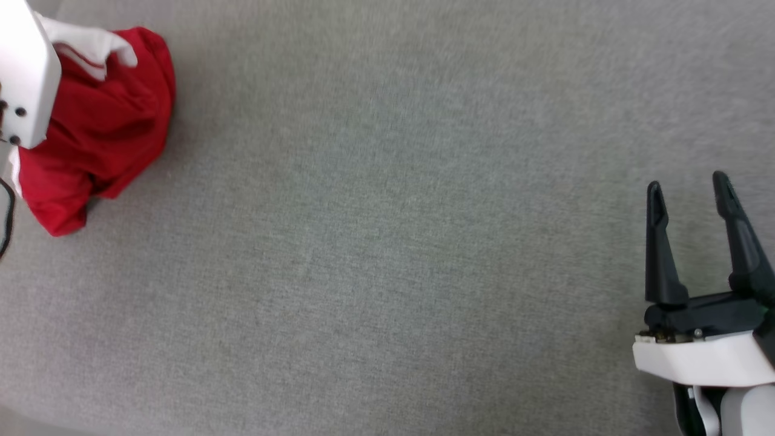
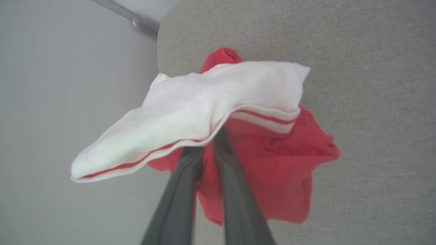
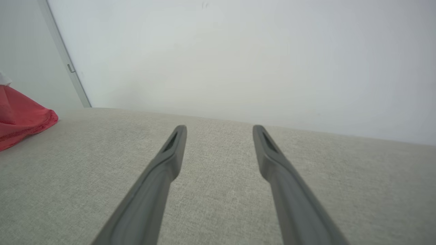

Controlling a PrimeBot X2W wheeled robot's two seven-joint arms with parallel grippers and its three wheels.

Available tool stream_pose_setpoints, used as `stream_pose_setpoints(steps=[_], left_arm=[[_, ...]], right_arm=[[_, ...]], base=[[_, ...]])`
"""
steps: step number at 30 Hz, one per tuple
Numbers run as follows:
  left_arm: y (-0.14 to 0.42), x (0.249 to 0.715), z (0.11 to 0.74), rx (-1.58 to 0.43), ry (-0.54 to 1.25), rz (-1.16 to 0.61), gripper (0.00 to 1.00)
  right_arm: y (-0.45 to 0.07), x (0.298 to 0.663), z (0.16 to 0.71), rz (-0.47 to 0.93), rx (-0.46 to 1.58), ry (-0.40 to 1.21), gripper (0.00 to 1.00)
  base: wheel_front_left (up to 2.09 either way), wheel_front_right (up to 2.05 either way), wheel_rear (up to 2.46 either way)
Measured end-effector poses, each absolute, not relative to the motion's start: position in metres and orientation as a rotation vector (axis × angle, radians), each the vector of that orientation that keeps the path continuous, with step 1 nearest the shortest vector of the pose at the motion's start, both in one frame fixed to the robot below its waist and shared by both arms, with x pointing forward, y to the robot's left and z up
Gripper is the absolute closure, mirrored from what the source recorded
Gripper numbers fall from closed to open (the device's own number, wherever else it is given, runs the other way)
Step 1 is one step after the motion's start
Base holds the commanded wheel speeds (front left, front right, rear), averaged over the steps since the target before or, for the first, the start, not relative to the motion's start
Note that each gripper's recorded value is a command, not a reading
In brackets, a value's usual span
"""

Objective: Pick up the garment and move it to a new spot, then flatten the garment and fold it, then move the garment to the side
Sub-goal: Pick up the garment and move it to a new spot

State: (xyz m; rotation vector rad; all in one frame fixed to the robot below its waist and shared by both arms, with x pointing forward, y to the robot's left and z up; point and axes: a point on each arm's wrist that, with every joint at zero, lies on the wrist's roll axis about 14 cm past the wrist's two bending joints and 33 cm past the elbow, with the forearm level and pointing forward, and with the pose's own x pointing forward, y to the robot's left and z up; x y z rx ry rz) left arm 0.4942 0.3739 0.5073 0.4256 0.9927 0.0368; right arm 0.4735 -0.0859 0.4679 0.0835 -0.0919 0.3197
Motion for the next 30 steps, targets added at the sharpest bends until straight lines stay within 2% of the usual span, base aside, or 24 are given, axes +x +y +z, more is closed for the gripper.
stream_pose_setpoints(steps=[8,15,23,30], left_arm=[[0.301,0.517,0.589,0.596,0.783,-0.126,1.00],[0.184,0.536,0.623,0.701,0.608,-0.393,1.00],[0.035,0.525,0.640,0.773,0.422,-0.753,1.00],[-0.074,0.489,0.613,0.804,0.354,-1.065,1.00]], right_arm=[[-0.107,0.449,0.496,0.271,0.095,-0.124,0.00],[-0.146,0.425,0.512,0.166,0.079,-0.141,0.00],[-0.196,0.392,0.526,0.021,0.058,-0.161,0.00],[-0.237,0.367,0.530,-0.111,0.035,-0.157,0.00]], base=[[0.00,0.00,0.00],[0.00,0.00,0.00],[0.00,0.00,0.00],[0.00,0.00,0.00]])
